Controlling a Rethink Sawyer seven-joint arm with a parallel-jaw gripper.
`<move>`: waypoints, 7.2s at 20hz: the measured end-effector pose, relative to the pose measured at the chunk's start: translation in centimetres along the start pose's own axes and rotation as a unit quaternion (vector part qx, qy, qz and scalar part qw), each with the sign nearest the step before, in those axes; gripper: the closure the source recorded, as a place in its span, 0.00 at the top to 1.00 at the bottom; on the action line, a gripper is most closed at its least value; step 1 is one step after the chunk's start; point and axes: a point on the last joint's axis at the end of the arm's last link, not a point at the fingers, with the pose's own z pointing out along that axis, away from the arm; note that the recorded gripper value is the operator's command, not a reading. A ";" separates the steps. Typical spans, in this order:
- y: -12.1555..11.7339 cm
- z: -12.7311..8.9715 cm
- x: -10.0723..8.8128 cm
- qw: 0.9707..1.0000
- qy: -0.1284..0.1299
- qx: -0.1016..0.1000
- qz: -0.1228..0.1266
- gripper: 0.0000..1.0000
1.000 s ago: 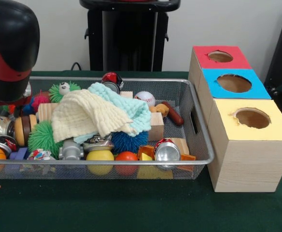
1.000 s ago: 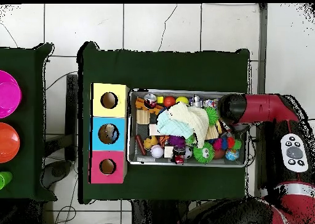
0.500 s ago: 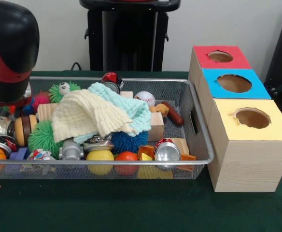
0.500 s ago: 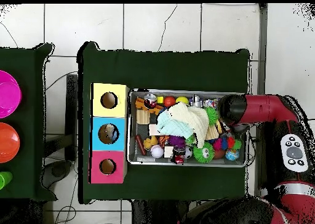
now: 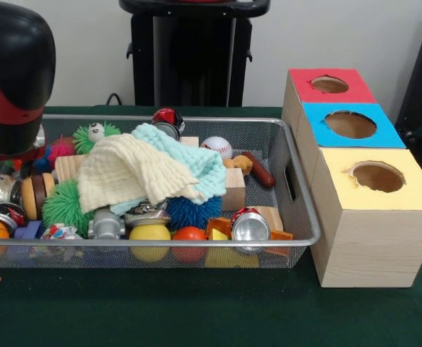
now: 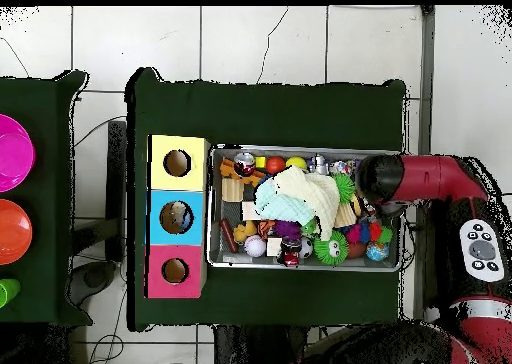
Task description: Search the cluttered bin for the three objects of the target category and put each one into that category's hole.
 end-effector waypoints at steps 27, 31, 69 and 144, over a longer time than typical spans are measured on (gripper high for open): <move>-1.7 0.2 -2.3 0.990 -0.132 -0.032 0.037 1.00; -1.1 -1.2 -2.8 0.992 -0.122 -0.031 0.028 1.00; 2.5 -12.4 -4.8 0.995 -0.094 -0.008 -0.015 1.00; 1.7 4.2 0.8 0.998 0.016 -0.055 -0.004 1.00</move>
